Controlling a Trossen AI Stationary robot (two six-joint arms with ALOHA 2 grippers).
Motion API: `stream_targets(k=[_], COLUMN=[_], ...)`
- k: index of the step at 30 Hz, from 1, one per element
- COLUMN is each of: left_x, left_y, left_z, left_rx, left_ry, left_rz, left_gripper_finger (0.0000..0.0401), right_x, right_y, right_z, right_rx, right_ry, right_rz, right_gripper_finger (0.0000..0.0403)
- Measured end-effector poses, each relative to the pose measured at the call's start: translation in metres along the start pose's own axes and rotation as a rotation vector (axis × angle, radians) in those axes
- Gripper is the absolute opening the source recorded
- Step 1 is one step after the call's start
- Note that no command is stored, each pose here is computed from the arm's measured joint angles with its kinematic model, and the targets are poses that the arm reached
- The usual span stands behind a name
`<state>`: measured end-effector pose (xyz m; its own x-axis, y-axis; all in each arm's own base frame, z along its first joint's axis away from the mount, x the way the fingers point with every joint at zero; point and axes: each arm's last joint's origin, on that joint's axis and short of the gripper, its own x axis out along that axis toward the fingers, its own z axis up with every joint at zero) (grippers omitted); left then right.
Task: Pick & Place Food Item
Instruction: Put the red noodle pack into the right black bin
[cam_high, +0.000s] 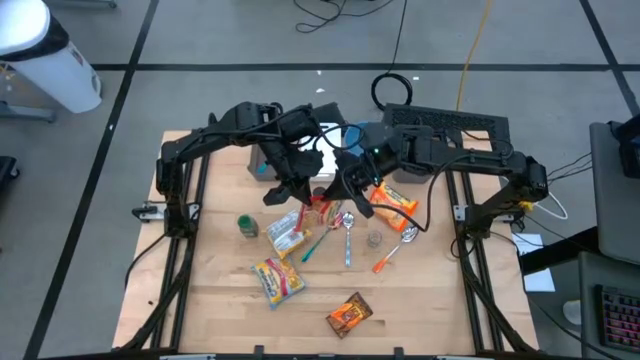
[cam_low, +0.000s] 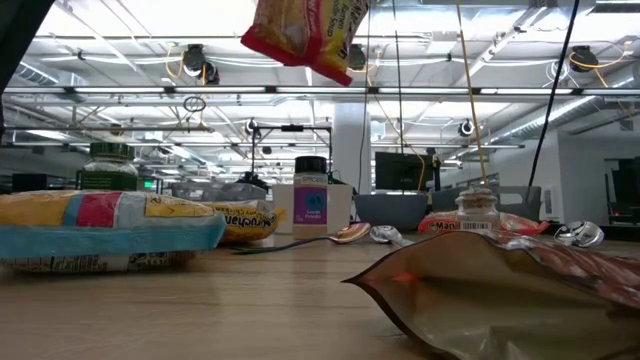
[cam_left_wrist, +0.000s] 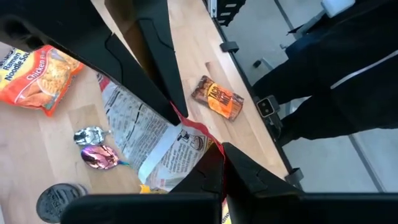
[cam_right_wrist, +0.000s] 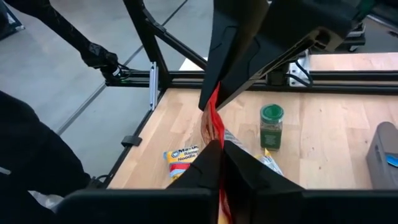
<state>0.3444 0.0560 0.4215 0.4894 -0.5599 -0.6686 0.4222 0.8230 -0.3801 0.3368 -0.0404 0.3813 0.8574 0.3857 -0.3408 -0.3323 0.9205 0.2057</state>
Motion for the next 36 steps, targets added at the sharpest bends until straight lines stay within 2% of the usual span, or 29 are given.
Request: stream_targets(k=[10,15,22,26,31,36], left_x=[-0.004,-0.008,-0.017,-0.033,-0.058,-0.081], left_y=[0.007,0.012,0.017,0.013,0.006,-0.003], left_z=[-0.002,-0.004,-0.007,-0.006,-0.006,-0.013], left_rx=[-0.026,-0.066,-0.138,-0.136,-0.102,-0.078], left_ry=[0.022,0.013,-0.003,-0.03,-0.104,-0.128], left_rz=[0.09,0.102,0.12,0.142,0.191,0.301], left_gripper_finger=[0.0007,0.0055,0.0146,0.019,0.0221,0.0229], right_x=[-0.002,-0.009,-0.029,-0.047,-0.065,-0.087], right_y=[0.0,0.001,-0.003,-0.005,-0.014,-0.025], right_z=[0.001,0.004,0.009,0.01,0.005,-0.004], right_rx=[0.012,0.008,0.0,0.001,0.029,0.062], right_ry=[-0.008,-0.019,-0.042,-0.038,-0.003,0.073], right_rz=[-0.035,-0.06,-0.141,-0.184,-0.238,-0.32], right_gripper_finger=[0.0001,0.0001,0.0,0.0,0.0,0.0])
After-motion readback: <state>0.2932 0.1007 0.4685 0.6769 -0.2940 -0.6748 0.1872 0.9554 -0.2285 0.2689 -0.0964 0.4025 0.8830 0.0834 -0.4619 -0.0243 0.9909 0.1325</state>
